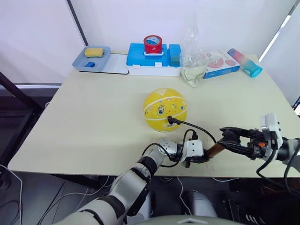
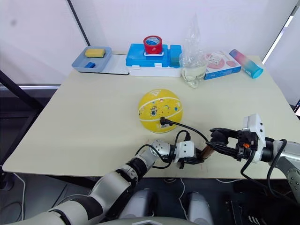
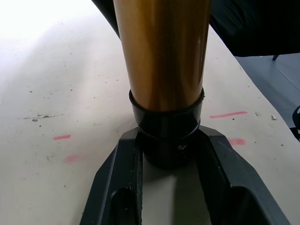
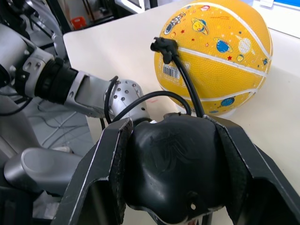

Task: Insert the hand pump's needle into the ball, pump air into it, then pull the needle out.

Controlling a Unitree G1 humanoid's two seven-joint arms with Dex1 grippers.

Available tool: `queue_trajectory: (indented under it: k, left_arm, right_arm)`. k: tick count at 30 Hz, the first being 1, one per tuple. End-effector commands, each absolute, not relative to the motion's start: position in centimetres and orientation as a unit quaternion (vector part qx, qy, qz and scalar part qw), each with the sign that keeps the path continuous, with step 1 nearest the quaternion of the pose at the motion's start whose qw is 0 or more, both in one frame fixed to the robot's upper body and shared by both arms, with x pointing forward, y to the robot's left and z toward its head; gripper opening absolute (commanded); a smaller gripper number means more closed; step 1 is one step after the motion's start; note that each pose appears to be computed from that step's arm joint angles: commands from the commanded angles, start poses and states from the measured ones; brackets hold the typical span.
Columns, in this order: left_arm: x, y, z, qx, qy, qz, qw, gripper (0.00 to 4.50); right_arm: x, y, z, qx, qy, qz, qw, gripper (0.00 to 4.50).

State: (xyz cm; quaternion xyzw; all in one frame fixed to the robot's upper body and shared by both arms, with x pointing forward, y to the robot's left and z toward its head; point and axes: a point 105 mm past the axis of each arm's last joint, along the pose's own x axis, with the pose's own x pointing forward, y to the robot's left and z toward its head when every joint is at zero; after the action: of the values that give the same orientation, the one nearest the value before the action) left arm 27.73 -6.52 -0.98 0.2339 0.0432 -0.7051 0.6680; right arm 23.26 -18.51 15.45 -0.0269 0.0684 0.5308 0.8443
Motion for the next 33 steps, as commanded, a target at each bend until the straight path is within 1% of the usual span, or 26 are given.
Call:
queue_trajectory:
  k: [1, 4, 6, 13, 16, 18, 24, 31, 33]
  left_arm:
    - [25.1, -4.5, -5.2, 0.258, 0.130, -0.730, 0.619, 1.13]
    - [25.2, -4.4, -5.3, 0.260, 0.131, -0.730, 0.619, 1.13]
    - [25.2, -4.4, -5.3, 0.261, 0.132, -0.730, 0.618, 1.13]
    - [25.3, -4.5, -5.2, 0.258, 0.132, -0.729, 0.620, 1.13]
    - [25.3, -4.5, -5.2, 0.258, 0.133, -0.728, 0.621, 1.13]
    - [25.3, -4.4, -5.2, 0.259, 0.133, -0.728, 0.620, 1.13]
    - [25.4, -4.5, -5.1, 0.260, 0.131, -0.727, 0.621, 1.13]
    - [25.5, -4.5, -5.1, 0.260, 0.132, -0.726, 0.623, 1.13]
    - [25.7, -4.5, -5.0, 0.259, 0.131, -0.725, 0.625, 1.13]
  right_arm:
    - [23.2, -19.4, 20.6, -0.055, 0.003, 0.521, 0.852, 1.92]
    - [22.9, -20.2, 23.4, -0.053, -0.014, 0.515, 0.855, 1.92]
    - [22.7, -20.5, 24.5, -0.050, -0.016, 0.514, 0.856, 1.92]
    - [21.9, -21.4, 27.7, -0.038, -0.022, 0.508, 0.860, 1.92]
    - [21.9, -21.2, 28.5, -0.029, -0.027, 0.509, 0.860, 1.92]
    - [22.0, -20.8, 27.6, -0.032, -0.008, 0.514, 0.857, 1.92]
    - [22.7, -20.3, 21.1, -0.039, 0.080, 0.509, 0.856, 1.92]
    - [23.6, -19.2, 15.7, -0.044, 0.103, 0.502, 0.858, 1.92]
    - [23.9, -18.9, 14.5, -0.056, 0.107, 0.504, 0.855, 1.92]
